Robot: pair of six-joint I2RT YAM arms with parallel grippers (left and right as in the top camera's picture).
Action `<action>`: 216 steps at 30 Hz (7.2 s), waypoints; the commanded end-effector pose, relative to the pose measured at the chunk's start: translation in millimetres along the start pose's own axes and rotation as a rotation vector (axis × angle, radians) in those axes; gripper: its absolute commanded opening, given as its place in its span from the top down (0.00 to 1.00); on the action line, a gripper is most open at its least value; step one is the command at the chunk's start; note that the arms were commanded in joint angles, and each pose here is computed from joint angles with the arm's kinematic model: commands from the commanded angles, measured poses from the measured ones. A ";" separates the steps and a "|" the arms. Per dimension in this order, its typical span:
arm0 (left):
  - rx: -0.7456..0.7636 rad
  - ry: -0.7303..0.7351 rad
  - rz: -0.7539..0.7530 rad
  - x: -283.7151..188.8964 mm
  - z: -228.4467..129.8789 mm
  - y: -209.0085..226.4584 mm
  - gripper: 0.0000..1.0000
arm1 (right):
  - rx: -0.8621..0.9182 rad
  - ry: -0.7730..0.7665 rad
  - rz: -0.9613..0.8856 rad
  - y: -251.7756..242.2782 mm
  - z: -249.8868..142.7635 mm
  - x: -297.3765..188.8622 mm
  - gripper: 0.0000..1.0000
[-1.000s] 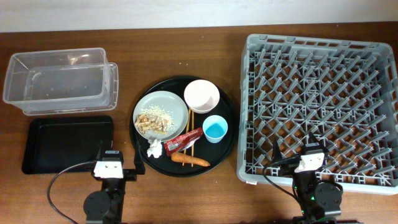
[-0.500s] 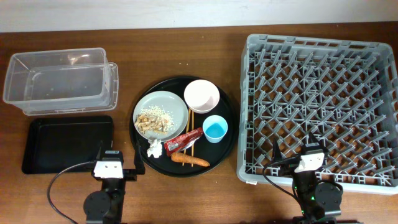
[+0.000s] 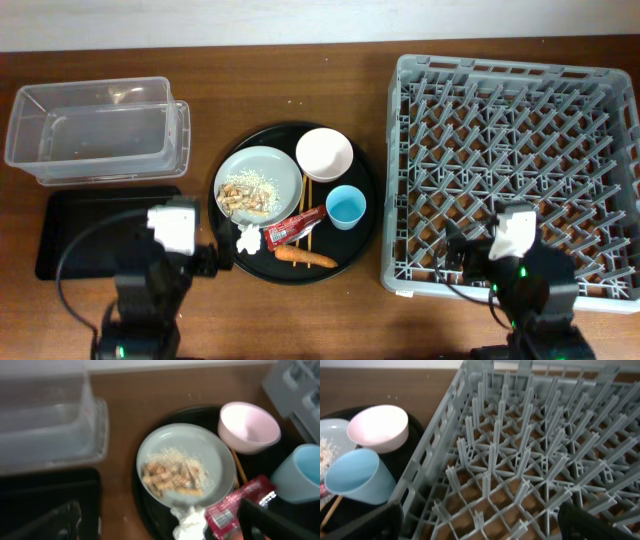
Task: Sort waste into correct bins and load items into the dishwasher rack
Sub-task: 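Move both grippers toward the items on the black tray, then grasp the white tissue with the left gripper and drop it in the clear bin, then grasp the red snack wrapper with the left gripper and drop it in the bin, then hand the light-blue cup from left to right gripper, place in rack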
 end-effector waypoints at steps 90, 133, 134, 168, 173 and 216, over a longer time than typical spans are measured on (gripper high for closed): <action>-0.090 0.404 0.043 233.9 70.0 82.5 0.96 | 0.052 0.609 -0.094 5.1 9.2 33.1 0.02; 0.268 0.878 -0.277 150.3 -66.2 -152.8 0.56 | 0.053 0.612 -0.091 5.5 8.7 32.9 0.02; 0.270 0.885 -0.277 151.0 -68.3 -153.0 0.59 | 0.053 0.612 -0.091 5.5 8.7 32.9 0.02; -0.216 0.105 0.150 162.8 116.4 98.4 0.52 | 0.053 0.610 -0.091 5.5 9.2 33.2 0.02; -0.039 0.418 -0.383 143.0 82.0 -80.9 0.47 | 0.053 0.613 -0.092 5.4 8.7 32.8 0.02; -0.251 0.220 -1.539 88.6 143.2 -186.2 1.00 | -0.152 0.193 1.199 119.2 80.3 40.0 0.24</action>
Point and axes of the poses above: each gripper's point midway between its finger pads, its own x axis out along the fingers, its own y axis along the line the jaws close on, z = x × y, the point moved 6 cm from there along -x, back along the fingers, and after that the axes turned 10 degrees about x, right-handed, at the moved point
